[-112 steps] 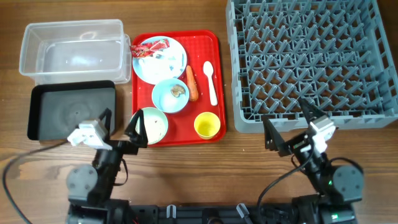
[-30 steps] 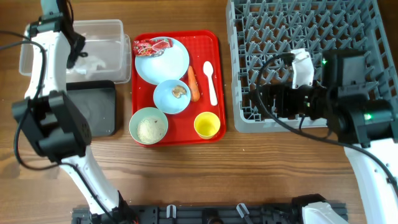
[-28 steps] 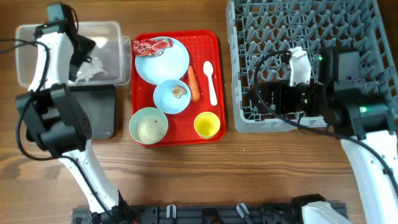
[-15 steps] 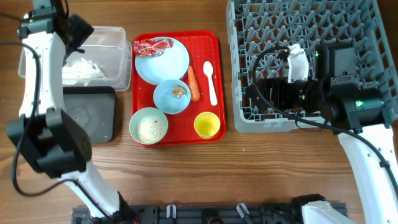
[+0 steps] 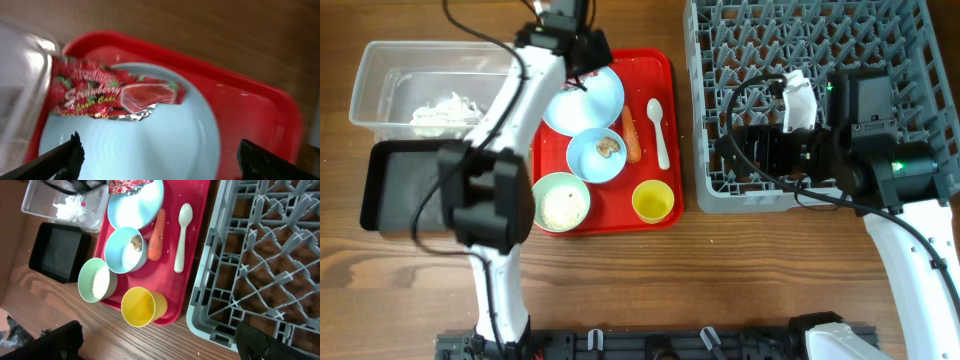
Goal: Sort waste into correct bins and load items into the dishwasher rack
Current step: 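Grasp the red candy wrapper on the plate with the left gripper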
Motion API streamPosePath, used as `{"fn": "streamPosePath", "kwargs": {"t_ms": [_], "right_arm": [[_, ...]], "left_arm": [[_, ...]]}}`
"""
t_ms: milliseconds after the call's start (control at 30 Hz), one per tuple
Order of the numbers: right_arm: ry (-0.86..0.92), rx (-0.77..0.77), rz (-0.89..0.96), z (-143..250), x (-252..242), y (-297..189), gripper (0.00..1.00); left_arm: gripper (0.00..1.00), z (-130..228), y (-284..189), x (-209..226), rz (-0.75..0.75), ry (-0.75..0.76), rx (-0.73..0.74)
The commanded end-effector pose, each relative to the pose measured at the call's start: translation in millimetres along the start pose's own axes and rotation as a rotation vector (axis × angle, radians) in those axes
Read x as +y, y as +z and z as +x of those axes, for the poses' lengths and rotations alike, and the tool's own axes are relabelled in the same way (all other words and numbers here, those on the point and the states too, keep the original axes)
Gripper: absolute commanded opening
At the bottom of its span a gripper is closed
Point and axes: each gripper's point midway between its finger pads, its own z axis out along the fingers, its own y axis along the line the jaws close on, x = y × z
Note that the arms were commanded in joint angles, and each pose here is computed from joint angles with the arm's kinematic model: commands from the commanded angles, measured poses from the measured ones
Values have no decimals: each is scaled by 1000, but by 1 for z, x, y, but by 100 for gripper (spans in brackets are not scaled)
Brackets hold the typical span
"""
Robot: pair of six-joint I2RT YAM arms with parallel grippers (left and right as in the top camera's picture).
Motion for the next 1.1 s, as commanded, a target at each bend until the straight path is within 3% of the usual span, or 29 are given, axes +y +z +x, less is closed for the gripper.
{"fn": "streamPosePath", "kwargs": {"t_ms": [0, 100, 267, 467, 633, 700, 733, 767, 967, 1067], "right_arm": [[10, 2, 0, -3, 2, -1, 100], [15, 13, 1, 0, 2, -1, 100], [18, 17, 2, 1, 1, -1, 100], [19, 19, 2, 2, 1, -1, 100], [20, 19, 2, 2, 1, -1, 100], [20, 19, 2, 2, 1, -1, 100], [19, 19, 2, 2, 1, -1, 100], [20, 19, 2, 2, 1, -1, 100], [19, 18, 2, 1, 1, -1, 100], [19, 18, 2, 1, 1, -1, 100]], "left_arm": [[99, 15, 41, 24, -124, -271, 8], [99, 19, 55, 36, -184, -382, -15], [90, 31, 77, 39, -202, -379, 2], [67, 36, 94, 40, -206, -379, 5], [66, 20, 95, 34, -173, -394, -58], [48, 16, 96, 33, -165, -398, -74], [32, 15, 96, 32, -164, -399, -80], [6, 13, 95, 34, -170, -400, -92], [4, 17, 82, 34, -188, -346, -67], [4, 1, 35, 30, -166, -290, -74]]}}
